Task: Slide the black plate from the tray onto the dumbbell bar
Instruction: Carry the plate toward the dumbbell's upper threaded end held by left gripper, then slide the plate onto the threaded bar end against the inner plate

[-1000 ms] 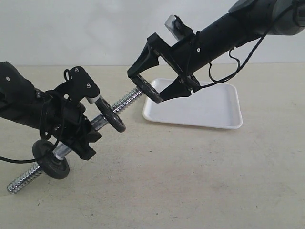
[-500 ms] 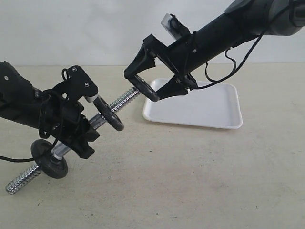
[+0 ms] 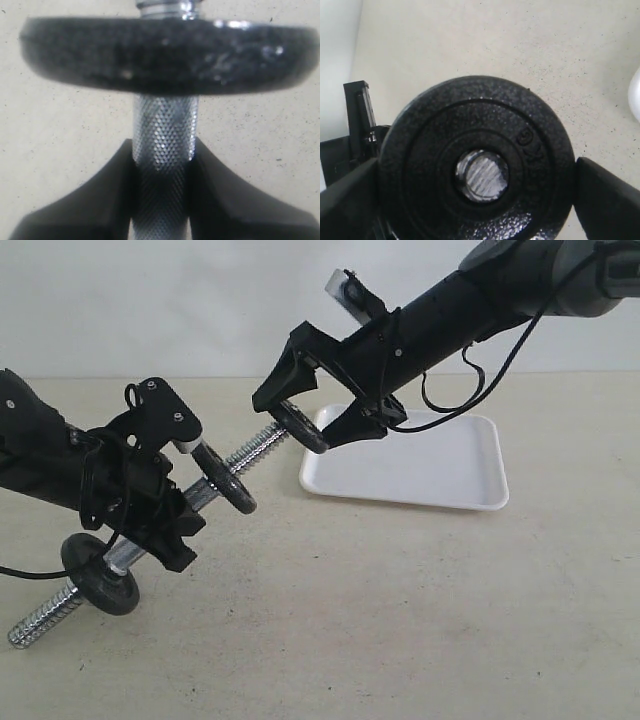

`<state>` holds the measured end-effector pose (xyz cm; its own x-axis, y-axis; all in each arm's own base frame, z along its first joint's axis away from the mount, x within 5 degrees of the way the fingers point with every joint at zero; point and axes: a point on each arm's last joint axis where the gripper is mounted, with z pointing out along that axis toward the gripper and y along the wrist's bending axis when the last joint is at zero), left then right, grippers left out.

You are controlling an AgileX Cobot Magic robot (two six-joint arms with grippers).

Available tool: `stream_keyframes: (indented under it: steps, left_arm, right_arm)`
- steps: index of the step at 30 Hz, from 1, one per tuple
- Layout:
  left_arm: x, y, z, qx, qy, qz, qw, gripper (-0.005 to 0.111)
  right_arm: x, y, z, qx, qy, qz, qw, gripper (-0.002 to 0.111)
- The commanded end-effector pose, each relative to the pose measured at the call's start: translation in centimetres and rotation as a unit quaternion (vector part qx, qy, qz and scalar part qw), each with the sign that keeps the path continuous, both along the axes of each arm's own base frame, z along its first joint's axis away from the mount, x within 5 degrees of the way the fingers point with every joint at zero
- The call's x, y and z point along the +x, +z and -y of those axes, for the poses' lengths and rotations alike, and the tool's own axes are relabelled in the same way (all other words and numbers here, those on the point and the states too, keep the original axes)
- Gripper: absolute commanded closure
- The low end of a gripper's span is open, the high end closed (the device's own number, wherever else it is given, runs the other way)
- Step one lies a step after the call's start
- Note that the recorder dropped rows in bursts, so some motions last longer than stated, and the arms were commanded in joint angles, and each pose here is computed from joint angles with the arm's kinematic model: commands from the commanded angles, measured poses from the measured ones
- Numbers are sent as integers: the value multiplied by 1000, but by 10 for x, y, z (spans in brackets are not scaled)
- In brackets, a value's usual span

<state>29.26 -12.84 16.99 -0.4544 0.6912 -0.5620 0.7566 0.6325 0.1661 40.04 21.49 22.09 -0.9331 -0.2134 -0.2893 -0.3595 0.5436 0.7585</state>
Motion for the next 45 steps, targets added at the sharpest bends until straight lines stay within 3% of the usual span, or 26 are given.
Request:
stream_keyframes:
  steps: [1,12,41,45]
  left_arm:
    - [12,30,3,-43,55,75,995,102]
    - [13,31,3,-42,58,80,994,102]
    - [21,42,6,-51,58,100,992,102]
    - [21,42,6,-51,58,100,992,102]
  right_arm:
    - [-23,30,-21,75,46,-39,995,108]
    - [-31,57,-18,85,44,-19,995,108]
    - [-32,58,-17,83,67,21,994,108]
    - [-32,58,-17,83,67,22,994,92]
